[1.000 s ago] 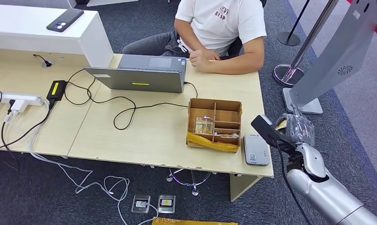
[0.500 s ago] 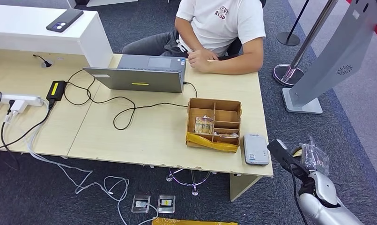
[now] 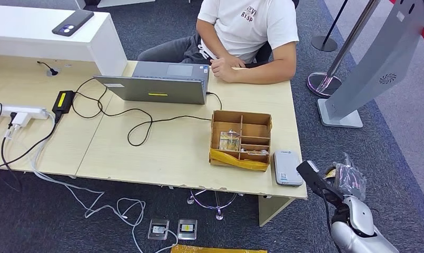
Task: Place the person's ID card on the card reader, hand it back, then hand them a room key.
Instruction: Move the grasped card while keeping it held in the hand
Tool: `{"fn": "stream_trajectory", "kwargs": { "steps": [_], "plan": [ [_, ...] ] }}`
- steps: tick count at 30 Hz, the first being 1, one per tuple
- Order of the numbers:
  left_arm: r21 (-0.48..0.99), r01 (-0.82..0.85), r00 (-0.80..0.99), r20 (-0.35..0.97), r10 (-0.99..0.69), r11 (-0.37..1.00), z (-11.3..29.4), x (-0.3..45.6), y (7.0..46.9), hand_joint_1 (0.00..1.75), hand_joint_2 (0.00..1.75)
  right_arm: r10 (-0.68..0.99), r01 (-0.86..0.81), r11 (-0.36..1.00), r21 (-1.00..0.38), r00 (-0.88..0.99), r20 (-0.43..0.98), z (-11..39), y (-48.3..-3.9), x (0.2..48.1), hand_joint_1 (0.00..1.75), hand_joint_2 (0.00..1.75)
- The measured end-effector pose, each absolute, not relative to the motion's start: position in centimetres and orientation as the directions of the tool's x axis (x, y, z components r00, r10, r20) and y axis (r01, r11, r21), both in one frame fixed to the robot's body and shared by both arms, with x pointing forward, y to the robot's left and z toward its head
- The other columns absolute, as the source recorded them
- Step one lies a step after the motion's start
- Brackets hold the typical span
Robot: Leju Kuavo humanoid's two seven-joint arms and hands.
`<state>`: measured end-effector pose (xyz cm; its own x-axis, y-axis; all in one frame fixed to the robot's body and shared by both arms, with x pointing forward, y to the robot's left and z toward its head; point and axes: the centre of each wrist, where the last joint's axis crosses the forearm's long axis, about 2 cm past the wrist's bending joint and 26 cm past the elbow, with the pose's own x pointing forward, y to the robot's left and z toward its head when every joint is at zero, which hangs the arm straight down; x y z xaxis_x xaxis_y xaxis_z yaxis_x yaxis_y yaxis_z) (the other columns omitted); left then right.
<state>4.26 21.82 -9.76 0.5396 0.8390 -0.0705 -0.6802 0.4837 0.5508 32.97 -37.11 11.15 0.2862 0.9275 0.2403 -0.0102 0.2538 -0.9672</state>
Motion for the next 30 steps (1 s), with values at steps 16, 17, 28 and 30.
{"fn": "stream_trajectory", "kwargs": {
  "steps": [16,17,28,30],
  "plan": [
    [0.545,-0.693,0.540,-0.040,0.840,0.471,-9.7,4.6,21.8,0.00,1.75,0.923,0.179,0.297,-0.938,0.199,0.330,16.1,-35.4,34.2,1.75,1.75],
    [0.545,-0.693,0.542,-0.037,0.840,0.471,-9.7,4.6,21.8,0.00,1.75,0.924,0.173,0.297,-0.939,0.194,0.328,16.2,-35.3,34.2,1.75,1.75],
    [0.544,-0.686,0.558,-0.032,0.829,0.483,-9.7,4.8,21.9,0.00,1.75,0.941,0.088,0.296,-0.951,0.146,0.307,16.1,-33.6,34.1,1.75,1.75],
    [0.544,-0.680,0.567,-0.034,0.823,0.491,-9.7,4.9,21.9,0.00,1.75,0.945,0.054,0.298,-0.953,0.122,0.303,15.6,-32.7,34.1,1.75,1.75]
  ]
}}
